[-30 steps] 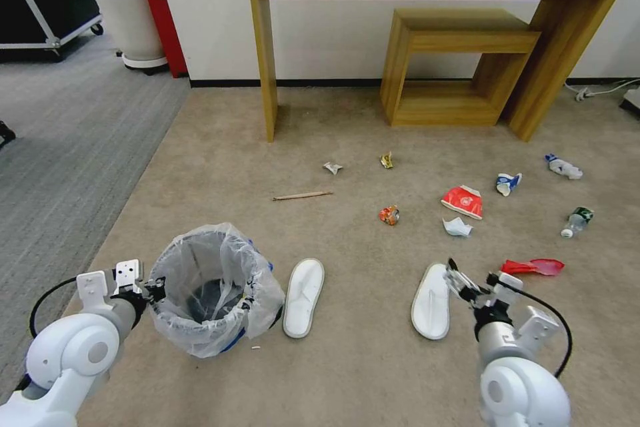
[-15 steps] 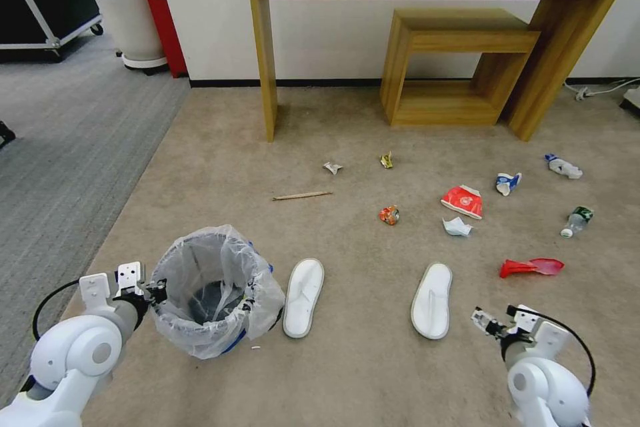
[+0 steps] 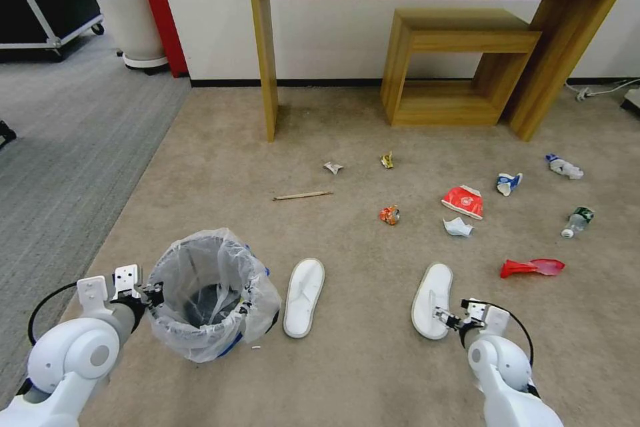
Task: Pick up the trash bin and place the garbage on the floor into it.
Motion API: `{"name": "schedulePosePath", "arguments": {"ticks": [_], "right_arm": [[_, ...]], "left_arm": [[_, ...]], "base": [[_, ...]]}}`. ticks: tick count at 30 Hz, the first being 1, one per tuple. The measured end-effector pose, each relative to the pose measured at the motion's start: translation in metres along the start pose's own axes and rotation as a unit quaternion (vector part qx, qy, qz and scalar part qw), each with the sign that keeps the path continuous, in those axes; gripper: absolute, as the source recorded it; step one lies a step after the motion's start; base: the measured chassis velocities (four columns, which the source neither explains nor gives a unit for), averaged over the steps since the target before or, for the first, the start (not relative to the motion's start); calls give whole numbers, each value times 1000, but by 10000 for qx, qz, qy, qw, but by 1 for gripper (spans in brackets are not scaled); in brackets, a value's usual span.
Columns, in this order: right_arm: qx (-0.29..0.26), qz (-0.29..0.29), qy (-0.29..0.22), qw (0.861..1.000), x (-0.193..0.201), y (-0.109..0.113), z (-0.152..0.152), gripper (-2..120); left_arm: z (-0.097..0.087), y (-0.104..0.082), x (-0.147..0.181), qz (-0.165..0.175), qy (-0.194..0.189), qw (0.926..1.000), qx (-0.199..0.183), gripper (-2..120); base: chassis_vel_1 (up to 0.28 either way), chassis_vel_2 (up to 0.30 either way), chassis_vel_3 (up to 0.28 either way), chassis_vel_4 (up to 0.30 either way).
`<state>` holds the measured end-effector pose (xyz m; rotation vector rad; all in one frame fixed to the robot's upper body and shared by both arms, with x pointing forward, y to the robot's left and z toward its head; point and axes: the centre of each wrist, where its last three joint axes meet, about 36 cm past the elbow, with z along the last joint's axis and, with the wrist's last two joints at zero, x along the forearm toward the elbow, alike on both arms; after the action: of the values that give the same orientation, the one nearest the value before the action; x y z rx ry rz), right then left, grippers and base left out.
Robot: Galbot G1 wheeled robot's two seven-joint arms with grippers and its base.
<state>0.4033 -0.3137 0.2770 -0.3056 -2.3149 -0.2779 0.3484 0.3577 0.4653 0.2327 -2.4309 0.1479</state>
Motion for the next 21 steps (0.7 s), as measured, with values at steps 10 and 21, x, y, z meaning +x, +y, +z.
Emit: {"name": "schedulePosePath", "arguments": {"ticks": [10,21], "right_arm": [[138,24,45,9999,-23,16,-3,91],[131,156,72,9998,-36,9,3,63]], "left_arm": [[2,2,4,-62,-12,10000,9,0],[5,1,4,-39,-17,10000,8,0]], "base": [[0,0,0,0],[0,0,0,0]]}}
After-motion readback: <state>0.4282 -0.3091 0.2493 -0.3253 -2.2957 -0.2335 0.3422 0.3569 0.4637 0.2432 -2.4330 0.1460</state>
